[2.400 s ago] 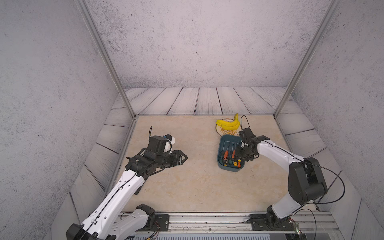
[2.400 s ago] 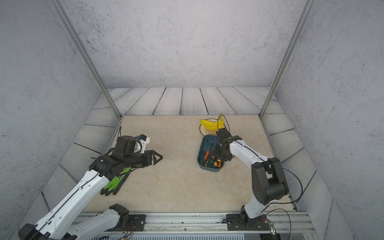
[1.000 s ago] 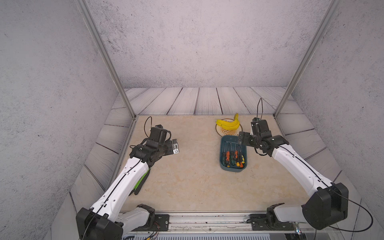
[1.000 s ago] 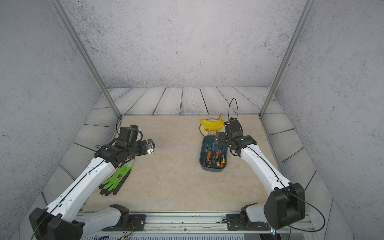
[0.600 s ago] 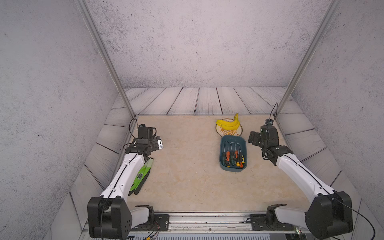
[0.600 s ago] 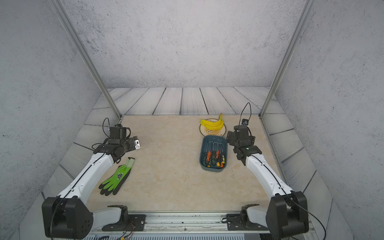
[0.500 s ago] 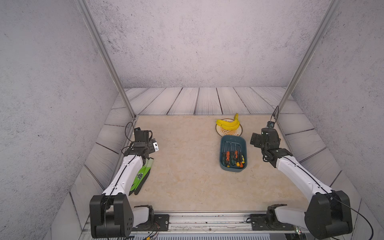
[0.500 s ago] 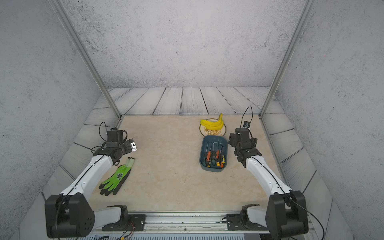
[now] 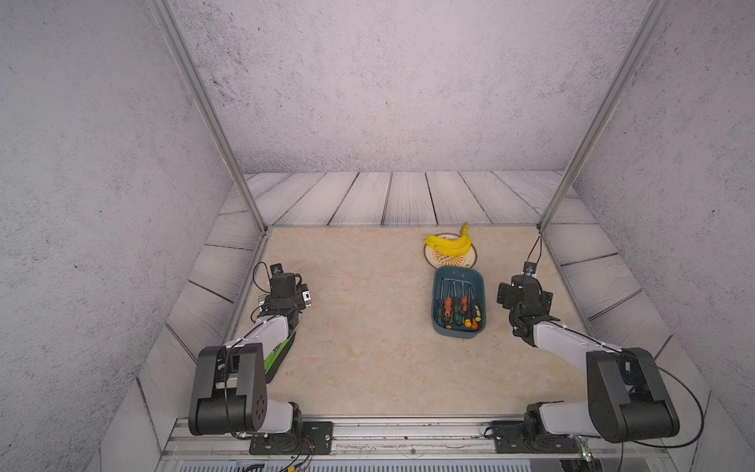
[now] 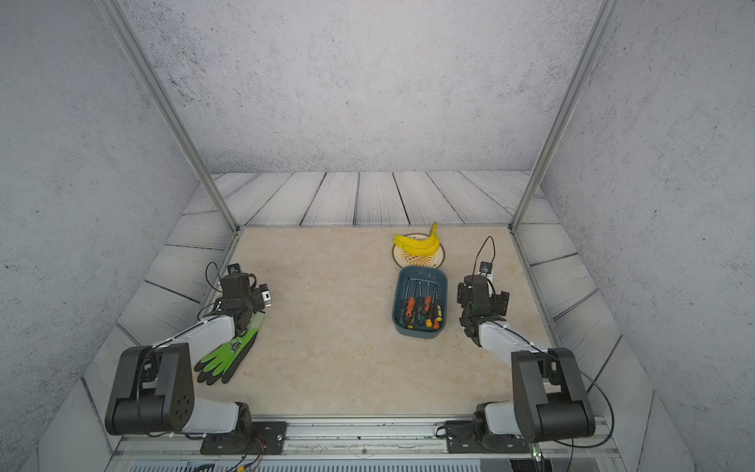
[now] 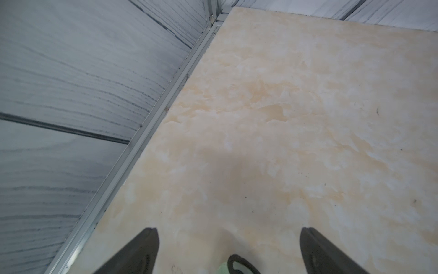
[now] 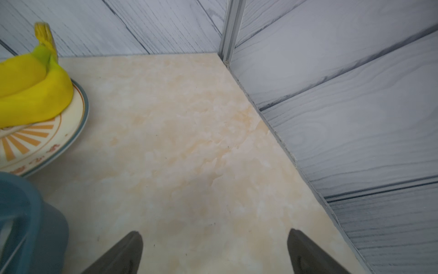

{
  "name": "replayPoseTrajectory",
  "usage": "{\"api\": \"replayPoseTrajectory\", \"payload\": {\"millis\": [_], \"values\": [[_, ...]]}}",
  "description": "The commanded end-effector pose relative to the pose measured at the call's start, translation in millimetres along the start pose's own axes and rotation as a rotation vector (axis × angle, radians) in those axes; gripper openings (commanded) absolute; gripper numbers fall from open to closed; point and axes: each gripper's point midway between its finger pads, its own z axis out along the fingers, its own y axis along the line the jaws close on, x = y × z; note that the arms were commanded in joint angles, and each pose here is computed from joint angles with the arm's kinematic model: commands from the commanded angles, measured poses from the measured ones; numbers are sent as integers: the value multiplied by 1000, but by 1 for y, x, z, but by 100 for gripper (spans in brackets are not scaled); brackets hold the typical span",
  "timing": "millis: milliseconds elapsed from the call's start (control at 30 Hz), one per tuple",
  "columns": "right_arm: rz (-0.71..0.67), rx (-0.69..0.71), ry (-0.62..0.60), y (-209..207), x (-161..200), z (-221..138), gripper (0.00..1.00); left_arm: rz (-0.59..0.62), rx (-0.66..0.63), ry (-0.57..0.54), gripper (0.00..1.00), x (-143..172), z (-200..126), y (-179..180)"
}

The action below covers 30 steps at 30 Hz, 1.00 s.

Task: Put the screwdriver on the desktop into the storage box
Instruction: Reset both arms

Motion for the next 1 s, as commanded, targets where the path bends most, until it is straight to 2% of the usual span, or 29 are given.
{"api": "replayPoseTrajectory", "payload": {"millis": [0, 133, 233, 300, 400, 467, 533, 967], "values": [[20, -63, -133, 12, -17, 1, 99, 9, 64, -159, 100, -27, -4, -11], [13, -131, -182, 23, -7, 4, 100, -9, 114, -247, 99, -22, -6, -17], [-28, -234, -250, 41, -1, 2, 100, 42, 163, -278, 100, -13, -2, -31], [-72, -303, -233, 54, 0, 1, 100, 85, 201, -314, 99, -14, 1, -44], [-61, -350, -153, 54, 2, 10, 100, 108, 190, -238, 99, -12, 4, -47], [-28, -325, -111, 48, 1, 18, 100, 97, 188, -282, 99, -15, 4, -47], [-32, -322, -115, 46, 2, 17, 100, 106, 186, -240, 99, -13, 4, -46], [-31, -329, -107, 48, 2, 17, 99, 104, 186, -255, 99, -14, 2, -46]]}}
